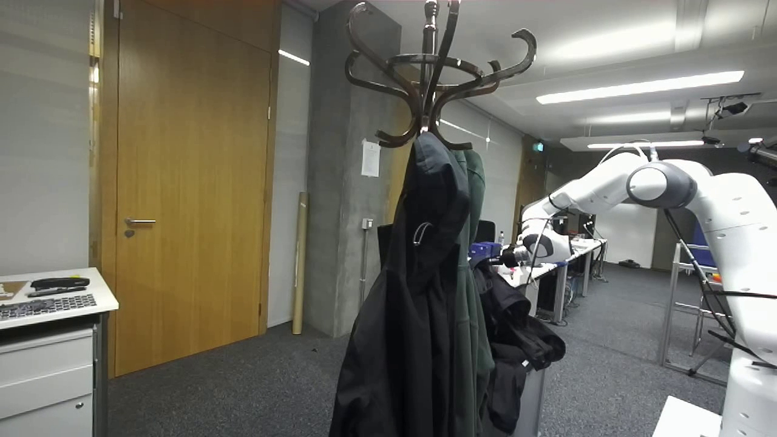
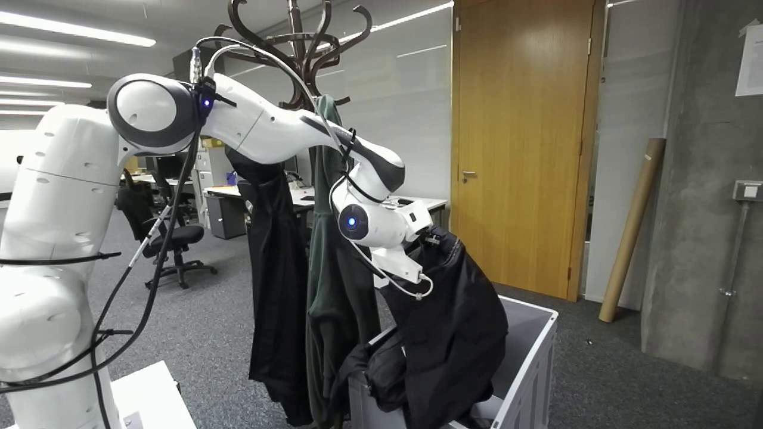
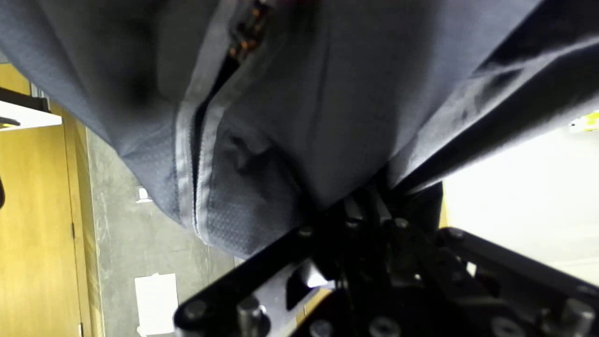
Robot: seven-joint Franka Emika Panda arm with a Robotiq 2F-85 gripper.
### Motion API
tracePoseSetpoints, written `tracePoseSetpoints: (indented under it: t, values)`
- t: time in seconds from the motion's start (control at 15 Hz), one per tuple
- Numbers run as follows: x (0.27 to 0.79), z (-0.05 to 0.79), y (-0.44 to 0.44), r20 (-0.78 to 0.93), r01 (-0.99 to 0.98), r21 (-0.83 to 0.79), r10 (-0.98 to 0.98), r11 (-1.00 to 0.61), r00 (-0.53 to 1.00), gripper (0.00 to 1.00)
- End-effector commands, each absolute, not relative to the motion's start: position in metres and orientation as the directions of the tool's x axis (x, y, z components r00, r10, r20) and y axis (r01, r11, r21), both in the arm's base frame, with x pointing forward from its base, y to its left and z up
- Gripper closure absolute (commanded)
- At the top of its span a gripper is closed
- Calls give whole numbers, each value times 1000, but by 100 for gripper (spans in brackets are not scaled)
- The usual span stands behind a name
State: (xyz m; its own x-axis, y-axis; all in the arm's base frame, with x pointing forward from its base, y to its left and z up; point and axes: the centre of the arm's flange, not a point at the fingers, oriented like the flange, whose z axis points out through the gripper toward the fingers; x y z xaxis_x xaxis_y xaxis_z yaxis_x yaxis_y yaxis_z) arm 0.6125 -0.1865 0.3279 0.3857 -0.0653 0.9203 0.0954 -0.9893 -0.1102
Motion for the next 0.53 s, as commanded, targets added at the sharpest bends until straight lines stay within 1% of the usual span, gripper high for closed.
tracePoseSetpoints:
  t: [0.0, 0.47]
  values:
    - [614, 324, -187, 916, 94, -119, -73, -988, 394, 93]
    - [617, 321, -188, 915, 93, -123, -76, -988, 397, 93]
